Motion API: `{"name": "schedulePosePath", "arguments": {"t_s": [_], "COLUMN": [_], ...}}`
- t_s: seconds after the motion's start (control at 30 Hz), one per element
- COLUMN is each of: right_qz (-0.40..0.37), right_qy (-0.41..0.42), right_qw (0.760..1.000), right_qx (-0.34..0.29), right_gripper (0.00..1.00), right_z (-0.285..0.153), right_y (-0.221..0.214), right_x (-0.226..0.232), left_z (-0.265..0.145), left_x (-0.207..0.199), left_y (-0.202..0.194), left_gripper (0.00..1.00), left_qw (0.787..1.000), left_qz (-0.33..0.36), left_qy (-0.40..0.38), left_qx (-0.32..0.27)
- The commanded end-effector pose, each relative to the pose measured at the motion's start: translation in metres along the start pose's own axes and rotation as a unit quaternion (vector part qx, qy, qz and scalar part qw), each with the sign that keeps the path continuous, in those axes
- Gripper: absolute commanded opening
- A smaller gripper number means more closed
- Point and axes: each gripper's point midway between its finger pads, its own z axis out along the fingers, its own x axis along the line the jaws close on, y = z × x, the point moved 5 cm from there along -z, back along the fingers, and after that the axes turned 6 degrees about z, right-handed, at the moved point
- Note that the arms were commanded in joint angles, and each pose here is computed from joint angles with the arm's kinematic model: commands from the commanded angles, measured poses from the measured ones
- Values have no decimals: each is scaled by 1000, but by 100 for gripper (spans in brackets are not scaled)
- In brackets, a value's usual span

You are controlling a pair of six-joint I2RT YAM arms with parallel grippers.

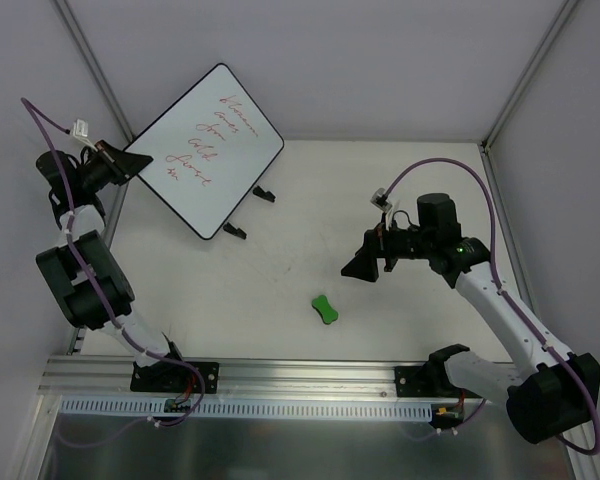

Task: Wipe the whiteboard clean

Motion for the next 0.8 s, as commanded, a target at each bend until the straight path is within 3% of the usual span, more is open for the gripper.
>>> {"name": "schedulePosePath", "arguments": {"t_s": [0.0,0.3,0.6,0.77], "right_qz": [-41,-25,-36,-60], "right_qy": [6,-62,-185,-194], "right_qw": [999,997,982,979], "right_qx": [-22,-31,10,28], "right_gripper": [99,99,99,99], "right_z": [-4,-4,27,53], "right_y": [12,11,-3,-14], "right_x": [9,-6,-24,-23], "left_z": [-7,-1,13,18], "left_x": [-79,-135,-191,-203], "left_y": [57,47,-8,-43], "left_gripper": [0,0,0,0], "left_qw": [986,980,981,980], "left_qz": [135,159,162,169], "left_qy": [-57,-68,-78,-83], "left_qx": [-78,-94,-77,-56]}}
